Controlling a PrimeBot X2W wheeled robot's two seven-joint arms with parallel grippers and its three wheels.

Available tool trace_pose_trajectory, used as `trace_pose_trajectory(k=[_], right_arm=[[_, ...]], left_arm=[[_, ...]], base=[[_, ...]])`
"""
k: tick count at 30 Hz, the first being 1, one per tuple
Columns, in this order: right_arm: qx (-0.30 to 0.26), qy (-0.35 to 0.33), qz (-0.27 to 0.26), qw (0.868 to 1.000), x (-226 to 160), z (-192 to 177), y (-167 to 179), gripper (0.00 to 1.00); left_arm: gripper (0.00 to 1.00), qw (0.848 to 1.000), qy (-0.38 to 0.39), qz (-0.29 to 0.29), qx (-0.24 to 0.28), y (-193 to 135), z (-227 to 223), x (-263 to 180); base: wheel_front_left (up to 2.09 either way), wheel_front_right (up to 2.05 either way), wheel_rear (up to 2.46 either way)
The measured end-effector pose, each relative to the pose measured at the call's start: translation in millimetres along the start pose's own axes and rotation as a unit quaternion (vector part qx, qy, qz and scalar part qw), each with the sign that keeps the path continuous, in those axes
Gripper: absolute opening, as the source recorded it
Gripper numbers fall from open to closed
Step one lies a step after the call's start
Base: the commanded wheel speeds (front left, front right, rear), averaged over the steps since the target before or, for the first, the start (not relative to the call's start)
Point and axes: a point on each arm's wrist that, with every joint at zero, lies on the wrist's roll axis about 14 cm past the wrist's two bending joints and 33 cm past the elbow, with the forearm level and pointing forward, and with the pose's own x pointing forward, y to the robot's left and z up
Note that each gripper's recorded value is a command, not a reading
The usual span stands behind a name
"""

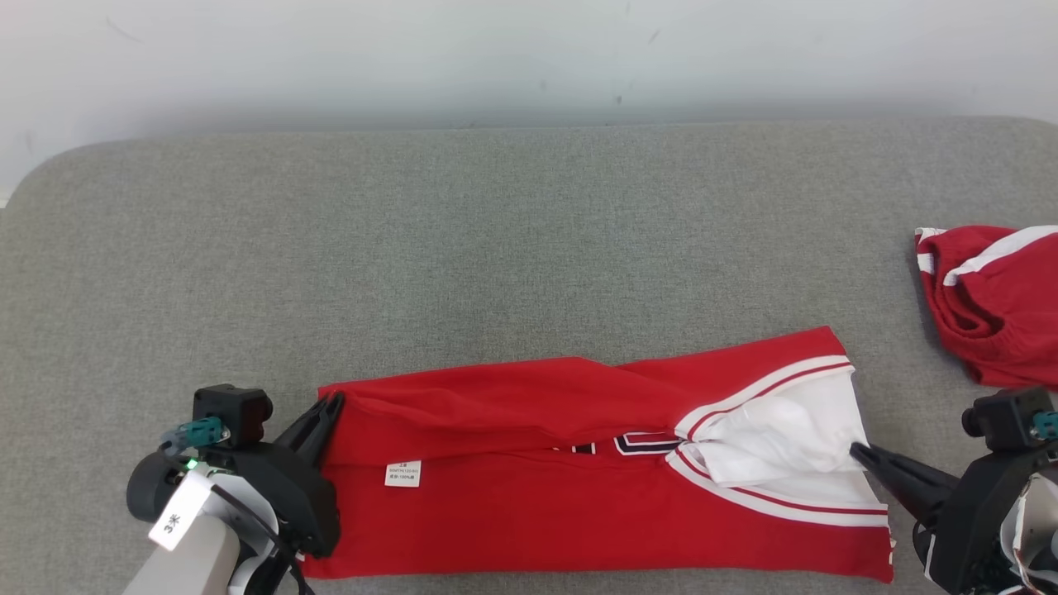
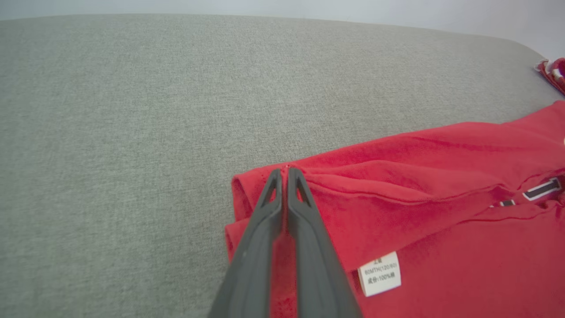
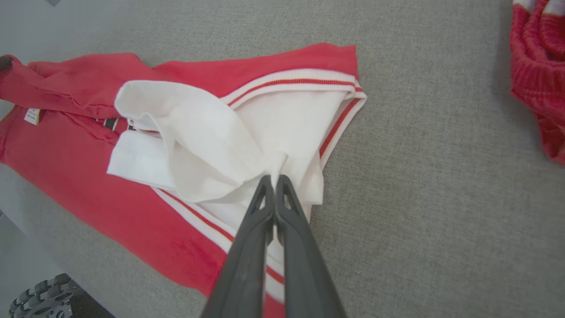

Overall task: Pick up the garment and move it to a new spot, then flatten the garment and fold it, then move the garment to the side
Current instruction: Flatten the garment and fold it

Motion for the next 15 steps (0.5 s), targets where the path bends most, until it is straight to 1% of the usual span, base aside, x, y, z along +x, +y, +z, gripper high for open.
trace_pose_trajectory(k=[2, 3, 4, 6, 7, 8, 9, 10, 12, 15], right_arm=[[-0.008, 0.011, -0.001, 1.000, 0, -5, -1, 0.00], [-0.013, 0.018, -0.002, 1.000, 0, -8, -1, 0.16], [-0.018, 0.022, -0.003, 1.000, -1, -10, -1, 0.18], [-0.019, 0.027, -0.008, 0.999, -2, -12, -4, 0.18], [-0.019, 0.028, -0.008, 0.999, -2, -13, -4, 0.32], [-0.018, 0.027, -0.008, 0.999, -2, -12, -3, 0.49], [-0.015, 0.024, -0.007, 1.000, -2, -11, -2, 1.00], [-0.009, 0.019, -0.005, 1.000, -2, -9, 1, 1.00], [0.004, 0.006, -0.004, 1.000, -3, -4, 3, 1.00], [0.025, -0.024, -0.005, 0.999, -8, 9, 4, 1.00]], left_arm=[[0.01, 1.000, -0.001, -0.002, -0.001, -2, 1, 0], [0.05, 1.000, 0.000, -0.003, 0.000, -2, 1, 0], [0.15, 1.000, 0.002, -0.003, 0.001, -3, 0, -1], [0.15, 1.000, 0.004, -0.005, 0.003, -4, 0, -2], [0.24, 1.000, 0.007, -0.005, 0.003, -5, -1, -3], [0.33, 1.000, 0.008, -0.005, 0.002, -5, -4, -5], [0.56, 1.000, 0.011, -0.004, 0.001, -6, -7, -7], [1.00, 1.000, 0.012, -0.002, -0.002, -6, -10, -9], [1.00, 1.000, 0.012, 0.000, -0.005, -6, -12, -13], [1.00, 1.000, -0.009, 0.010, -0.012, -7, -8, -20]], base=[[0.00, 0.00, 0.00], [0.00, 0.00, 0.00], [0.00, 0.00, 0.00], [0.00, 0.00, 0.00], [0.00, 0.00, 0.00], [0.00, 0.00, 0.00], [0.00, 0.00, 0.00], [0.00, 0.00, 0.00], [0.00, 0.00, 0.00], [0.00, 0.00, 0.00]])
